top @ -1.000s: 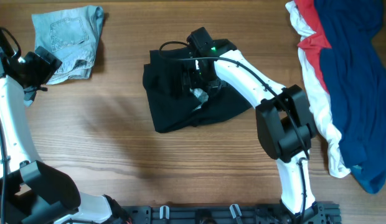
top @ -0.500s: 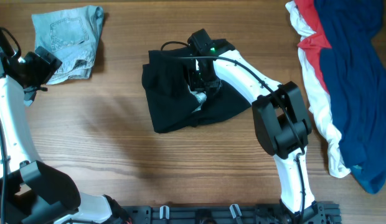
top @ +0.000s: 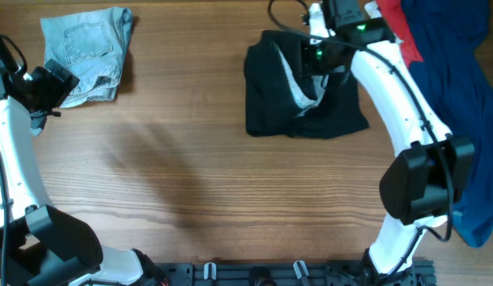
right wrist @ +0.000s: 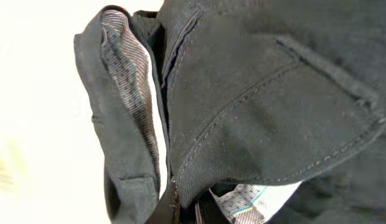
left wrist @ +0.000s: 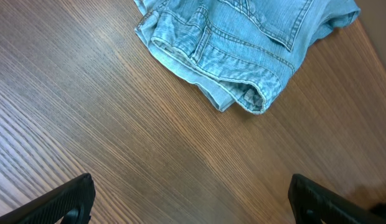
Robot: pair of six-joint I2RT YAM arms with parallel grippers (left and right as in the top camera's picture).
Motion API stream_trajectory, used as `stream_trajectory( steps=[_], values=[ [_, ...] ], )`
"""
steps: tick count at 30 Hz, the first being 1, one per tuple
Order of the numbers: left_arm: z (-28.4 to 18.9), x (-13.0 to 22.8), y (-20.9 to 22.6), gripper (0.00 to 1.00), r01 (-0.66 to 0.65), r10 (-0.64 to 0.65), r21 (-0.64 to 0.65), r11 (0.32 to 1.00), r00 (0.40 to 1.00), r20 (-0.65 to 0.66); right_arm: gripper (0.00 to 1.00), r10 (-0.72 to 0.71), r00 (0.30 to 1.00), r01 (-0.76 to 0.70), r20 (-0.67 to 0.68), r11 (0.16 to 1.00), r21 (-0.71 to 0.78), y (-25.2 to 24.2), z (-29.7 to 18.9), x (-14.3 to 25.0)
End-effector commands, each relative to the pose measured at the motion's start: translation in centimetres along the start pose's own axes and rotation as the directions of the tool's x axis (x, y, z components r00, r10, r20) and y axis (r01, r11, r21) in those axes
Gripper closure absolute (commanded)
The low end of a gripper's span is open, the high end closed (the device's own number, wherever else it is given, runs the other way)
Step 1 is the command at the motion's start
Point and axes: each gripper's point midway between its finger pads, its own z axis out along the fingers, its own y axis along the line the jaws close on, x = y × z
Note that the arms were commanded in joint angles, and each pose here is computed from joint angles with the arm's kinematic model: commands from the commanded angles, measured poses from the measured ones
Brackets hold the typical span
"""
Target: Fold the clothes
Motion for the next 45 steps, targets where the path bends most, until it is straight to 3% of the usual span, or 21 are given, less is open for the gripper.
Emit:
stream_trajectory(
  steps=[1, 10, 13, 21, 29, 35, 36, 37, 40, 41, 43, 45],
  values=[
    [0.2, 0.1, -0.3, 0.00, -0.024, 0.024, 0.012, 1.000, 1.000, -0.011, 0.96, -0.063, 0.998, 0.064, 0.017, 0.997, -0.046, 1.3, -0.8, -0.5],
    [0.2, 0.0, -0.3, 0.00, -0.024, 0.024, 0.014, 1.000, 1.000, -0.007, 0.96, -0.165, 0.986, 0.157, -0.023, 0.966, -0.203, 12.2, -0.3, 2.6],
    [0.2, 0.0, -0.3, 0.00, -0.024, 0.024, 0.014, 1.000, 1.000, -0.008, 0.96, -0.198, 0.980, 0.198, 0.027, 0.944, -0.263, 17.8, -2.1, 2.7],
    [0.2, 0.1, -0.2, 0.00, -0.028, 0.029, 0.012, 1.000, 1.000, -0.011, 0.96, -0.232, 0.965, 0.261, 0.121, 0.894, -0.365, 25.9, -5.0, 3.1],
    [0.2, 0.0, -0.2, 0.00, -0.049, 0.049, 0.009, 0.999, 0.999, -0.007, 0.96, -0.269, 0.959, 0.280, 0.084, 0.869, -0.408, 30.0, -3.4, 6.2],
    [0.2, -0.1, 0.0, 0.00, -0.049, 0.049, -0.005, 0.999, 0.999, -0.001, 0.94, -0.362, 0.929, 0.309, -0.078, 0.873, -0.377, 29.9, -2.0, 11.8],
    [0.2, -0.1, 0.1, 0.00, -0.049, 0.049, -0.008, 0.999, 0.999, 0.001, 0.89, -0.386, 0.916, 0.322, -0.112, 0.872, -0.369, 29.6, -1.8, 13.0],
    [0.2, -0.2, 0.1, 0.00, -0.049, 0.049, -0.012, 0.999, 0.999, 0.005, 0.75, -0.406, 0.902, 0.333, -0.147, 0.870, -0.364, 29.5, -1.8, 14.4],
    [0.2, -0.4, 0.4, 0.00, -0.047, 0.047, -0.026, 0.999, 0.999, 0.014, 0.28, -0.529, 0.820, 0.409, -0.219, 0.810, -0.421, 30.3, -2.6, 18.7],
    [0.2, -0.6, 0.6, 0.00, -0.043, 0.044, -0.028, 0.999, 0.999, 0.017, 0.08, -0.565, 0.793, 0.427, -0.227, 0.782, -0.454, 30.9, -3.1, 19.9],
    [0.1, -0.9, 1.0, 0.00, -0.032, 0.033, -0.031, 0.999, 0.999, 0.023, 0.00, -0.567, 0.794, 0.431, -0.219, 0.779, -0.455, 31.4, -3.7, 20.3],
    [0.1, -1.0, 1.2, 0.00, -0.027, 0.028, -0.033, 0.999, 0.999, 0.024, 0.00, -0.541, 0.823, 0.428, -0.175, 0.792, -0.435, 31.1, -4.1, 18.6]
  ],
)
